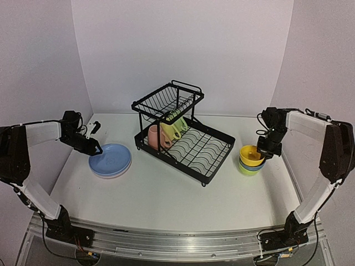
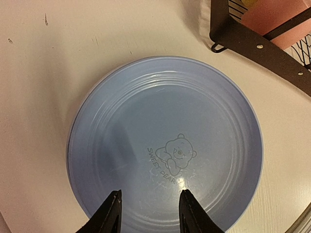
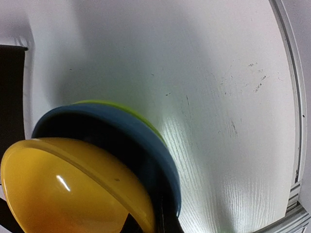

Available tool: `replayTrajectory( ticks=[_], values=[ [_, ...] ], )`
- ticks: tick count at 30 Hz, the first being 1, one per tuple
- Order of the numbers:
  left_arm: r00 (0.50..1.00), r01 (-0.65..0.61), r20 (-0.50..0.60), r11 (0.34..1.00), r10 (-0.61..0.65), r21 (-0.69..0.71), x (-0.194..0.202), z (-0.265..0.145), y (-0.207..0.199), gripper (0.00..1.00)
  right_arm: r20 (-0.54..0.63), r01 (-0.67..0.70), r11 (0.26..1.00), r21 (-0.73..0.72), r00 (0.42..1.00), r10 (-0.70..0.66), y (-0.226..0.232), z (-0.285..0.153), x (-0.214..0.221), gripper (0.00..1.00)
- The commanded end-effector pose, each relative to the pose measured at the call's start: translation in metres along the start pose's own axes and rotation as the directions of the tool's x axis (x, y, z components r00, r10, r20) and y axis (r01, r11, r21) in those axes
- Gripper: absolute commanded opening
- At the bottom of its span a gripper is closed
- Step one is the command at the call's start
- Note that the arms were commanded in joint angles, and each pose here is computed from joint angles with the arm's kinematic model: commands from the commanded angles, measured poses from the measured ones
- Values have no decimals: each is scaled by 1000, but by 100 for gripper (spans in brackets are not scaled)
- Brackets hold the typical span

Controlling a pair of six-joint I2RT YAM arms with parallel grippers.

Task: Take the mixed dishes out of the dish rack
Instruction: Place the bowl at the center of the board.

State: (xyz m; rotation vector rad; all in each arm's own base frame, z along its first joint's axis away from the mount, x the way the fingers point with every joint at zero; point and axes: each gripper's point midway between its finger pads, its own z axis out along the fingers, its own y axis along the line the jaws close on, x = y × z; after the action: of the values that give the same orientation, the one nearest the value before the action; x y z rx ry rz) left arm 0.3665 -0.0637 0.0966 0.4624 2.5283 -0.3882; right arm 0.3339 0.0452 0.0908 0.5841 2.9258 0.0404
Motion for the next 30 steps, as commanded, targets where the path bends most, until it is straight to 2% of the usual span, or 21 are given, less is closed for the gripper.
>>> replayTrajectory(
  ticks=[1,4,9,13,15,19,20,25,30],
  values=[
    [998,-27,53,1000,27,1,-18,-11,-1,40,15,22,999,25,1000,-22,-7,3,-1,20],
    [998,-25,54,1000,25,4,-18,-10,-2,40,33,42,998,46,998,-44,-10,3,-4,23],
    [998,-24,56,1000,24,5,-19,-11,-2,40,52,66,996,55,996,-69,-10,2,-10,38],
    [998,-24,55,1000,23,3,-18,-11,-2,40,55,75,994,83,995,-80,-15,5,-10,45],
    [998,-23,55,1000,23,3,-18,-12,-2,40,58,78,993,86,995,-83,-16,5,-10,44],
    [998,-29,54,1000,29,1,-19,-12,-2,40,107,84,995,44,990,-89,-7,-13,-19,26],
    [998,-29,55,1000,29,2,-19,-12,-2,40,126,84,996,37,988,-88,-6,-19,-23,25],
    [998,-23,56,1000,22,9,-21,-11,-2,40,206,79,996,36,975,-85,-8,-45,-33,36],
    [998,-22,55,1000,22,9,-21,-11,-2,40,220,60,996,73,973,-75,-17,-56,-32,47]
  ],
)
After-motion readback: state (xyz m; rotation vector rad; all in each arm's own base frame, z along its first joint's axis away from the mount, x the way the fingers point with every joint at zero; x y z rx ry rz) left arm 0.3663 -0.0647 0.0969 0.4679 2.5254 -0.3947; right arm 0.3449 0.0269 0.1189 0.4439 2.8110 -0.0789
